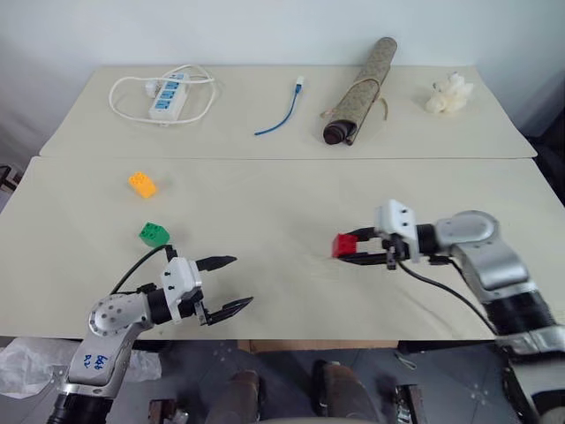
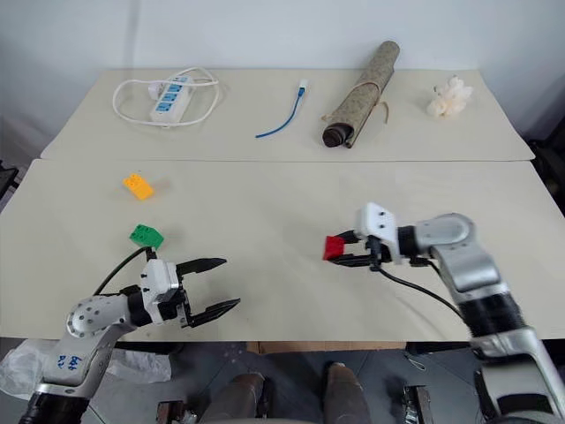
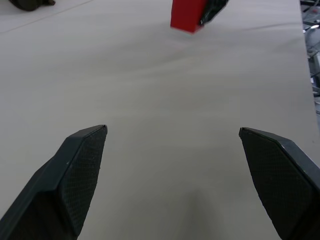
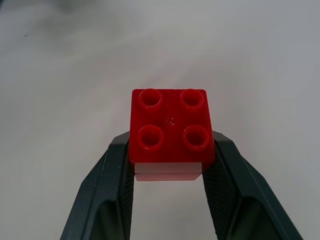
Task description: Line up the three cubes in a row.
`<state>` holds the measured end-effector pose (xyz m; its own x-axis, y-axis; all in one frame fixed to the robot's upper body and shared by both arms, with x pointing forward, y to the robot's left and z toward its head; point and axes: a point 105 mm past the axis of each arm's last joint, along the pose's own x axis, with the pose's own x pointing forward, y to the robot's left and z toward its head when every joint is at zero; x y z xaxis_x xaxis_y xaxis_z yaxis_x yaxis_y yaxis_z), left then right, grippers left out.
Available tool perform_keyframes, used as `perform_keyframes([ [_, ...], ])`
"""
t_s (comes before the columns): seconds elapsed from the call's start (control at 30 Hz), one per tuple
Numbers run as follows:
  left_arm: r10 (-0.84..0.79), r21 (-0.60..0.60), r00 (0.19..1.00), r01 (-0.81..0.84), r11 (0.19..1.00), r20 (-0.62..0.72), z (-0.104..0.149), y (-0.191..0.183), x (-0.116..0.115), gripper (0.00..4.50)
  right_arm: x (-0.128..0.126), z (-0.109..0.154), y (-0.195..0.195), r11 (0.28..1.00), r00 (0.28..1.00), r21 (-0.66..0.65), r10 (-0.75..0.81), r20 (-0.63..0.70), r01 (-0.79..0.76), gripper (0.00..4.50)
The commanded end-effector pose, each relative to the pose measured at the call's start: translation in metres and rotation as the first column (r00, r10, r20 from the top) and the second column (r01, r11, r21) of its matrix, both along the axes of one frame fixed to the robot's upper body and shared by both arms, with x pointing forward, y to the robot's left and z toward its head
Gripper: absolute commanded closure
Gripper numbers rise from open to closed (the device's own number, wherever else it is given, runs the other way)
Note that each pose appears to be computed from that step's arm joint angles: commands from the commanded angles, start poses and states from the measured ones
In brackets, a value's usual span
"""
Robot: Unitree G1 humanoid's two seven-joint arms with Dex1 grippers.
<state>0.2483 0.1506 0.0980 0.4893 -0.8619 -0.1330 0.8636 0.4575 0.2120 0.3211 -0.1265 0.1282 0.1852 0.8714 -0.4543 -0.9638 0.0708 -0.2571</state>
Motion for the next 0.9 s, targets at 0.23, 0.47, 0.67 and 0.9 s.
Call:
perform_keyframes([
  [0.23,0.07,0.009,0.996,-0.071,0.997,0.061,0.02,0.009,-0.013,0.0,0.011,-0.015,0.006,0.996,0.996,-0.033,0.083,0.012,-0.083,3.01],
  [0.47,0.162,0.01,0.984,-0.163,0.987,0.069,0.017,0.02,-0.017,0.0,0.013,-0.001,0.011,0.994,0.993,0.017,0.11,0.035,-0.111,1.01],
  [0.67,0.442,-0.074,0.893,-0.437,0.897,0.087,0.014,0.063,-0.027,0.0,0.001,0.018,-0.007,0.988,0.99,0.118,0.09,0.108,-0.103,0.04],
  [0.9,0.842,-0.151,0.535,-0.829,0.539,0.065,-0.003,0.144,-0.077,0.0,-0.027,0.032,-0.025,0.895,0.992,0.441,0.003,0.129,-0.06,0.04],
])
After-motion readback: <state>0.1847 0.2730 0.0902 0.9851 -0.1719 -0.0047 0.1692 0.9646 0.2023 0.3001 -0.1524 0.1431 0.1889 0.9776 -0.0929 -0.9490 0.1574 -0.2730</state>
